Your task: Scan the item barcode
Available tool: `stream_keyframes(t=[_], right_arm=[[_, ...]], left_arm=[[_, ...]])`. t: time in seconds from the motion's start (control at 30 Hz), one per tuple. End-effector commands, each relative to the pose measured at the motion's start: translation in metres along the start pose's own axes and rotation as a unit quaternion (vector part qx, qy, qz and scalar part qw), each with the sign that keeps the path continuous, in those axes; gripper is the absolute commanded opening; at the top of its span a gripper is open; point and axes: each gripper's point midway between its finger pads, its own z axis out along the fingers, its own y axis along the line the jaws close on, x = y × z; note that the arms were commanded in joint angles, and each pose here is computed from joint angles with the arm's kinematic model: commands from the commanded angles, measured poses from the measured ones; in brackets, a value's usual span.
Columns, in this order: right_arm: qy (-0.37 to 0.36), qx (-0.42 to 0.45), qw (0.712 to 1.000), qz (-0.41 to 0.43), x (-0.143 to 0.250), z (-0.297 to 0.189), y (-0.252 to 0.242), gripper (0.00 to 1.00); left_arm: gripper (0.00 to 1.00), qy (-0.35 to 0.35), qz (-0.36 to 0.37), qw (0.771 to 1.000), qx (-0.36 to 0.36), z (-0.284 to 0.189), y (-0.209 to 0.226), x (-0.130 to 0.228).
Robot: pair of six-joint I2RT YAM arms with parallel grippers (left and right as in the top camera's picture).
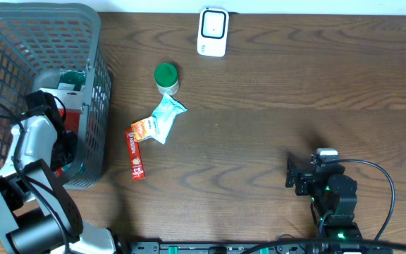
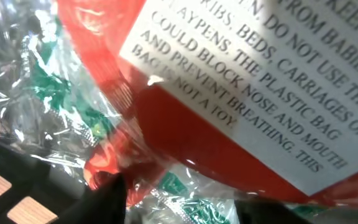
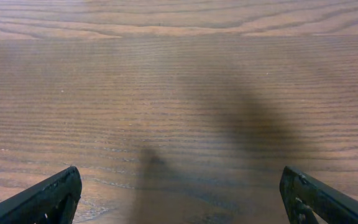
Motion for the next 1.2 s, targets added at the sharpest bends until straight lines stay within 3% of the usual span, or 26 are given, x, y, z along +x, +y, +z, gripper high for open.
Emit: stream_keyframes(t=[0.0,0.03,0.1,0.17,0.67,0.97,1.17], right_arm=[[-0.002,0.000,1.000,0.005,0.000,0.000,0.001,0.99],[-0.002,0.000,1.000,0.005,0.000,0.000,0.001,0.99],[-0.002,0.000,1.000,0.005,0.000,0.000,0.001,0.99],[-0.002,0.000,1.000,0.005,0.000,0.000,0.001,0.99],[-0.001,0.000,1.000,0.005,0.000,0.000,0.001,0.99],[-0.002,0.000,1.000,0.005,0.000,0.000,0.001,0.99],[-0.003,0.000,1.000,0.005,-0.001,0.000,0.001,0.99]], left_arm=[[0.38,0.029,-0.002,1.000,-0.012,0.024,0.002,0.021],[0.34,0.031,-0.003,0.999,-0.012,0.025,0.002,0.023],[0.15,0.032,-0.003,0.999,-0.012,0.026,0.002,0.024],[0.08,0.029,-0.003,0.999,-0.012,0.026,0.002,0.022],[0.07,0.004,-0.031,0.999,0.021,0.008,-0.007,0.008],[0.07,-0.139,-0.055,0.988,0.041,-0.076,0.005,-0.029],[0.07,-0.203,-0.066,0.976,0.047,-0.115,0.013,-0.033]])
